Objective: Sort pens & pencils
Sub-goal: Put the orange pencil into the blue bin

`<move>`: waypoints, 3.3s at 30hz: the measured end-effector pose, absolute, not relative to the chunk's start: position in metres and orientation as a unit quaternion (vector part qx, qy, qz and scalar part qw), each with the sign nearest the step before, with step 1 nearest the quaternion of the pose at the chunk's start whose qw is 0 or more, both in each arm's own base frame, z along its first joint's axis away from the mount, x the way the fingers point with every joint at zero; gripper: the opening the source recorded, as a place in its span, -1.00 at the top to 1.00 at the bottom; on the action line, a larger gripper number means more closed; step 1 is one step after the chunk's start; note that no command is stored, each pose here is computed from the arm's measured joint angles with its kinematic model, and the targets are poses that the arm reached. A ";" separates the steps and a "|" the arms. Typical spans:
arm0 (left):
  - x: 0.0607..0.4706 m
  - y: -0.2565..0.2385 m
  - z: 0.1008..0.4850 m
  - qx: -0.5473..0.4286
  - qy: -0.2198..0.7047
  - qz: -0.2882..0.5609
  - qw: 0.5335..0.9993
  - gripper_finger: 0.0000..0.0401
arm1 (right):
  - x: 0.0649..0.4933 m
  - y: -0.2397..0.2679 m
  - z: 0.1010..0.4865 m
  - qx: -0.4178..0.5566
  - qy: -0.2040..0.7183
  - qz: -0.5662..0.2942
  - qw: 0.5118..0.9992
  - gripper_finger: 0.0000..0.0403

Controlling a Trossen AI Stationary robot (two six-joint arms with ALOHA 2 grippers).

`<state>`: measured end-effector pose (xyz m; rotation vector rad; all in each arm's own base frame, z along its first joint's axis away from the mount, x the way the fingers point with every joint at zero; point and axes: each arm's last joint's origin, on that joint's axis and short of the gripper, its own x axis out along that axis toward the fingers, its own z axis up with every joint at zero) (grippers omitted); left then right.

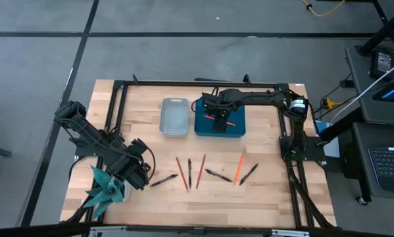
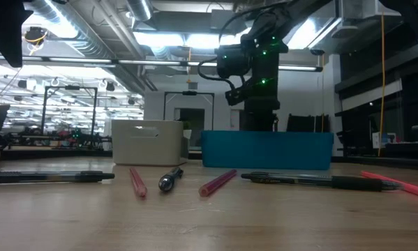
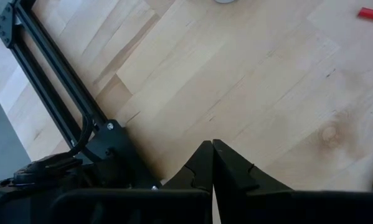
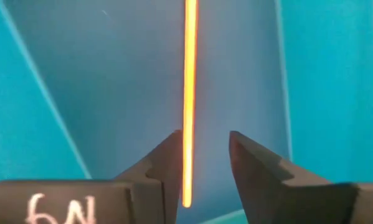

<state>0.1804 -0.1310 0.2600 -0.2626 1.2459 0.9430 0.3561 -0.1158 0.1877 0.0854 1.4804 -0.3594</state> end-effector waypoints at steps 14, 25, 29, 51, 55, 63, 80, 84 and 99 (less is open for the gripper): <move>0.180 -0.131 0.260 -0.117 0.560 0.423 0.702 1.00 | 0.365 -0.081 0.241 0.074 0.694 -0.148 0.701 0.38; 0.180 -0.131 0.260 -0.117 0.560 0.422 0.703 1.00 | 0.370 -0.002 0.252 0.102 0.712 -0.088 0.689 0.38; 0.180 -0.131 0.260 -0.117 0.560 0.422 0.703 1.00 | 0.371 0.036 0.252 0.087 0.703 -0.071 0.702 0.38; 0.178 -0.136 0.260 -0.116 0.560 0.410 0.710 1.00 | 0.347 0.121 0.240 0.095 0.685 -0.188 0.697 0.38; 0.178 -0.136 0.260 -0.111 0.560 0.408 0.712 1.00 | 0.344 0.120 0.226 0.129 0.684 -0.223 0.683 0.38; 0.179 -0.135 0.261 -0.078 0.543 0.402 0.733 1.00 | 0.335 0.116 0.209 0.170 0.684 -0.296 0.644 0.38; 0.180 -0.133 0.262 0.028 0.536 0.361 0.763 1.00 | 0.310 0.115 0.175 0.258 0.674 -0.429 0.543 0.38; 0.180 -0.133 0.263 0.054 0.544 0.345 0.763 1.00 | 0.310 0.119 0.176 0.275 0.653 -0.455 0.539 0.38; 0.180 -0.132 0.262 0.154 0.575 0.280 0.753 1.00 | 0.316 0.122 0.178 0.395 0.503 -0.579 0.506 0.38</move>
